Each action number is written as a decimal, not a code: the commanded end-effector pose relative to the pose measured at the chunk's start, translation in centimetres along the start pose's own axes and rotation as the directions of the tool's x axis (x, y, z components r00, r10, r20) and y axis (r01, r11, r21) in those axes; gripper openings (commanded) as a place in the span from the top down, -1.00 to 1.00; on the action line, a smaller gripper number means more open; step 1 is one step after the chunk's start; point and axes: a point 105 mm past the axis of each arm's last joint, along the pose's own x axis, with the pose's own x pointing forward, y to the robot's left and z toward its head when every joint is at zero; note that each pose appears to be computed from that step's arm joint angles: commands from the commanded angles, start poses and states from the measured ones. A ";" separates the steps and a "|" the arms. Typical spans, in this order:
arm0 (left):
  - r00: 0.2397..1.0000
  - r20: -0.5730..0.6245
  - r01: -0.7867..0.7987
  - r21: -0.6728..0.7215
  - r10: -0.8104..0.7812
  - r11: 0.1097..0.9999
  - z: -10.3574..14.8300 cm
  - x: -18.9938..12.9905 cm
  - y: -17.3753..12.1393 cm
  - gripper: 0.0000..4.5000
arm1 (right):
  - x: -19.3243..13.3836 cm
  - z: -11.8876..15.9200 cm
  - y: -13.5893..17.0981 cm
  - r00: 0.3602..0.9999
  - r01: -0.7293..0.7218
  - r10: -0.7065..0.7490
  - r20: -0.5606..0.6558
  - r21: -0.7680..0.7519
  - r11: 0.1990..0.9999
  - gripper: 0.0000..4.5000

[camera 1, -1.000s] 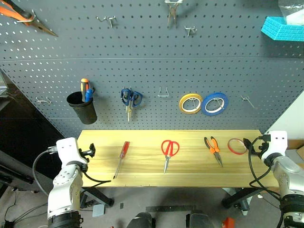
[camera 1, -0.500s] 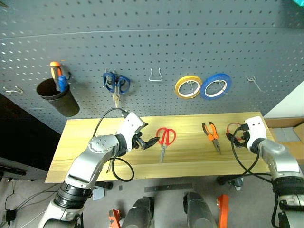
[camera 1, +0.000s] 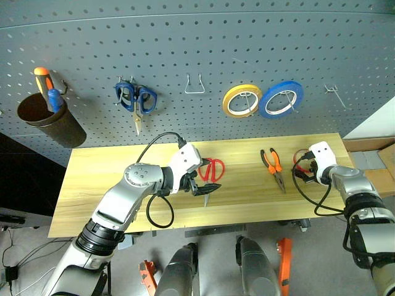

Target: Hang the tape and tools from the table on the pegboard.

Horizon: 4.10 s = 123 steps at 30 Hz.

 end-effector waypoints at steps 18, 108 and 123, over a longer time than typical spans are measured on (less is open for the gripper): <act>0.984 0.091 0.147 0.069 -0.153 0.987 2.6 0.8 -2.4 -0.83 | -0.6 -1.7 -0.1 0.999 -0.033 0.031 -0.041 -0.034 0.999 0.99; 0.994 0.043 -0.107 0.139 0.102 0.985 0.0 -1.7 4.3 -0.83 | 2.9 7.0 12.0 0.989 0.065 -0.083 0.122 0.149 0.987 -0.98; 0.994 0.046 -0.108 0.130 0.103 0.986 -0.2 -1.5 4.0 -0.83 | 4.6 4.9 10.9 0.998 0.054 -0.057 0.007 0.184 0.981 -0.39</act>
